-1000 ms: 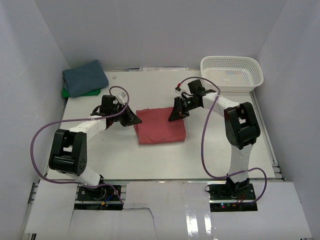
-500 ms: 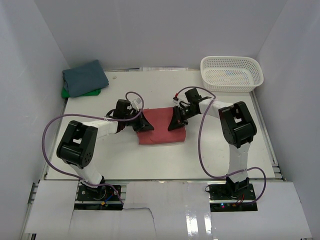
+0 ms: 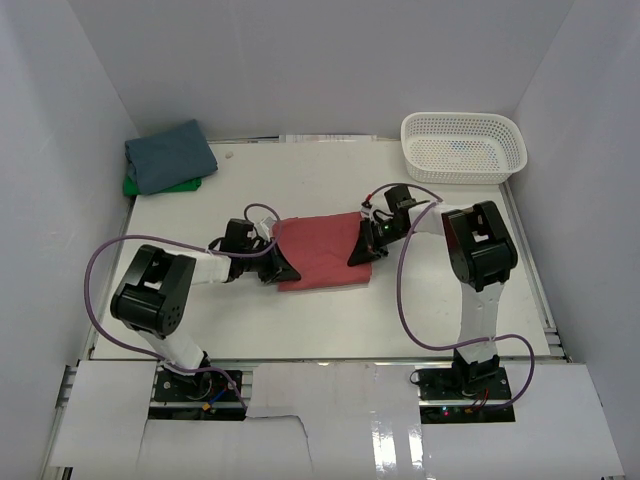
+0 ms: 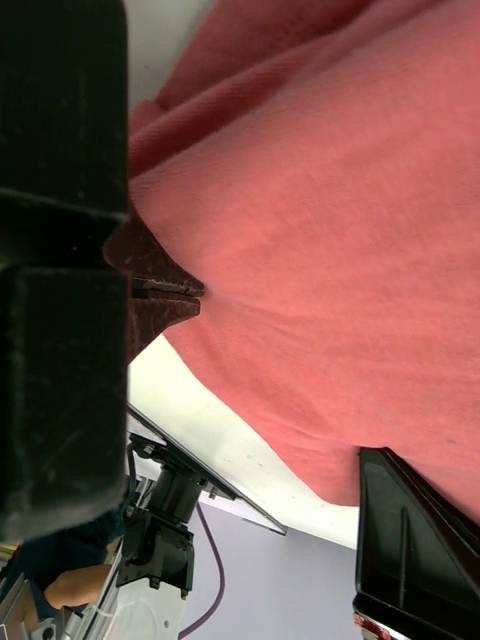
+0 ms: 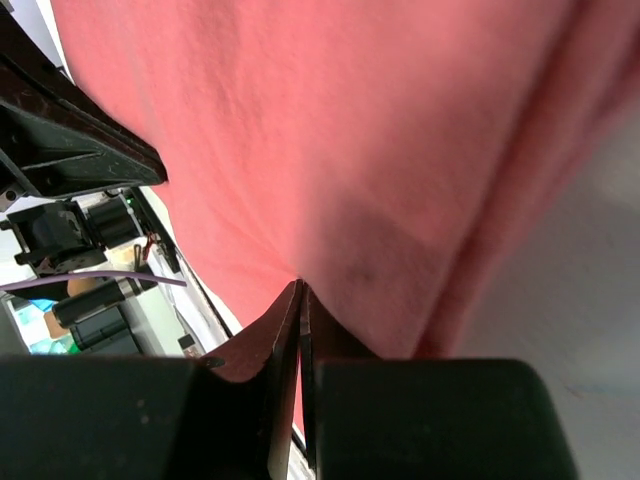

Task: Fold and stack the t-shirts
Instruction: Put the neatly folded tshirt into the corner of the board with the left arm

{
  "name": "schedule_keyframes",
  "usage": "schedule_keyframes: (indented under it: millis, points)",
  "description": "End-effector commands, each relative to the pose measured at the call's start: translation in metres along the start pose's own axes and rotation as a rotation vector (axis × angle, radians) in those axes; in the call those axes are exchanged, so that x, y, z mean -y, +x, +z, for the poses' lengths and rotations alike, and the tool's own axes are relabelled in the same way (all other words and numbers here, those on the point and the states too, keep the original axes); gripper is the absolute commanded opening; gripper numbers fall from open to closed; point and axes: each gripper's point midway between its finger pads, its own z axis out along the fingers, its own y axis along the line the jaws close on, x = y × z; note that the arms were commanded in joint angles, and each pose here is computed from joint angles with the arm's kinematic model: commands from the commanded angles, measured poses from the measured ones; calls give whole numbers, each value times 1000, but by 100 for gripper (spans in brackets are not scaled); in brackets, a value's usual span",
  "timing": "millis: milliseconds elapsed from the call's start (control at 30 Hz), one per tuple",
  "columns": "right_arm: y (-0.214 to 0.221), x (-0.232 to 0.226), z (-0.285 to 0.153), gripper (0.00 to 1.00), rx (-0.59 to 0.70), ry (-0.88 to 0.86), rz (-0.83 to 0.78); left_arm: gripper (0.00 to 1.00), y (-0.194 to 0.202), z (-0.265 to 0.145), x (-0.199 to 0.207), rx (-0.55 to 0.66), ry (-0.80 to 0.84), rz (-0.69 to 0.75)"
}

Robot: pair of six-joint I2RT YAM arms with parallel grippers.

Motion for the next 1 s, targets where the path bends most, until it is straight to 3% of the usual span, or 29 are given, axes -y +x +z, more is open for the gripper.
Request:
schedule_keyframes:
  millis: [0,300,500,633,833,867,900,967]
  points:
    - [3,27,-11,8,31,104,-12,0,5,-9,-21,26,-64,-13]
    - [-3,33,-25,8,64,148,-1,0,-10,-25,-25,78,-98,1]
    - [-14,-1,-38,8,95,70,-56,0,-22,-26,-13,97,-78,11]
    - [-6,-33,-44,8,66,-72,-80,0,-27,-29,-4,106,-58,21]
    - [-1,-53,-53,9,93,-96,-134,1,-36,-46,15,135,-66,45]
    - [0,-57,-56,13,109,-86,-150,9,-37,-50,13,145,-92,40]
    - [-2,-57,-58,16,124,-76,-161,26,-43,-58,21,179,-92,60]
    - [-3,-59,-63,30,151,-47,-180,45,-52,-70,28,224,-120,76]
